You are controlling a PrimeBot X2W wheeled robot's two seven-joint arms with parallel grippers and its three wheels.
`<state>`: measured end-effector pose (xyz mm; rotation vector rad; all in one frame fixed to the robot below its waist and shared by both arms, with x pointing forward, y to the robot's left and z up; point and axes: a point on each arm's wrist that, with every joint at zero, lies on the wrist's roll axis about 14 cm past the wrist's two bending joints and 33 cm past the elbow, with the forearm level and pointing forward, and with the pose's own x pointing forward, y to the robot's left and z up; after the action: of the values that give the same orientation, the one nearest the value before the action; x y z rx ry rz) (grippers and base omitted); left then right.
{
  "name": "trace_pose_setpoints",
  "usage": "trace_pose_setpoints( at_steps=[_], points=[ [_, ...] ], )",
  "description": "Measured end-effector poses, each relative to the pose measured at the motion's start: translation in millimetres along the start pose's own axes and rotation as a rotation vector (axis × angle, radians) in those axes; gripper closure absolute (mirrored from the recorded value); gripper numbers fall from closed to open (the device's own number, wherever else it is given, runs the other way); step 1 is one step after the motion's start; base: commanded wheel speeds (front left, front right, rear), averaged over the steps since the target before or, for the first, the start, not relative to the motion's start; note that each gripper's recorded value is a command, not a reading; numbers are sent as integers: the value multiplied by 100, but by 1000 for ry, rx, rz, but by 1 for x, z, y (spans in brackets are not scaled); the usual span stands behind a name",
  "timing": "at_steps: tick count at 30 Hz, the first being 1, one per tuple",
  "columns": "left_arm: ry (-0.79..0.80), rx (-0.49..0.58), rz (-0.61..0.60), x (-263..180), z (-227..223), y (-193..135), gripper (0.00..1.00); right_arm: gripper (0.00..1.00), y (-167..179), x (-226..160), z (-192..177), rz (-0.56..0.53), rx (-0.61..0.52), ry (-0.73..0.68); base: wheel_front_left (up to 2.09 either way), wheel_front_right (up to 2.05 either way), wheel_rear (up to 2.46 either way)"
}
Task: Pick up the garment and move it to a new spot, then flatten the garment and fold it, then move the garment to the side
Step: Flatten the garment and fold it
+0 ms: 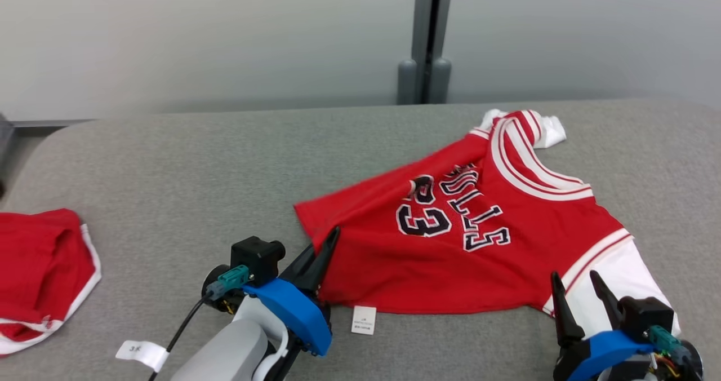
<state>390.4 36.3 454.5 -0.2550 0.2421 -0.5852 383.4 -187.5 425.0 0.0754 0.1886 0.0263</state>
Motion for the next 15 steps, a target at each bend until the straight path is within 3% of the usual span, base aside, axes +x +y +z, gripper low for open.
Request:
trace_pose_setpoints(
  at_steps=[7, 15],
  points=[
    [-77, -11, 31, -20, 15, 0, 100, 0, 15, 3, 0, 42, 7, 2, 0, 0, 0],
    [-19, 35, 140, -14, 8, 55, 100, 0, 18, 10, -16, 52, 6, 48, 0, 0, 0]
  ],
)
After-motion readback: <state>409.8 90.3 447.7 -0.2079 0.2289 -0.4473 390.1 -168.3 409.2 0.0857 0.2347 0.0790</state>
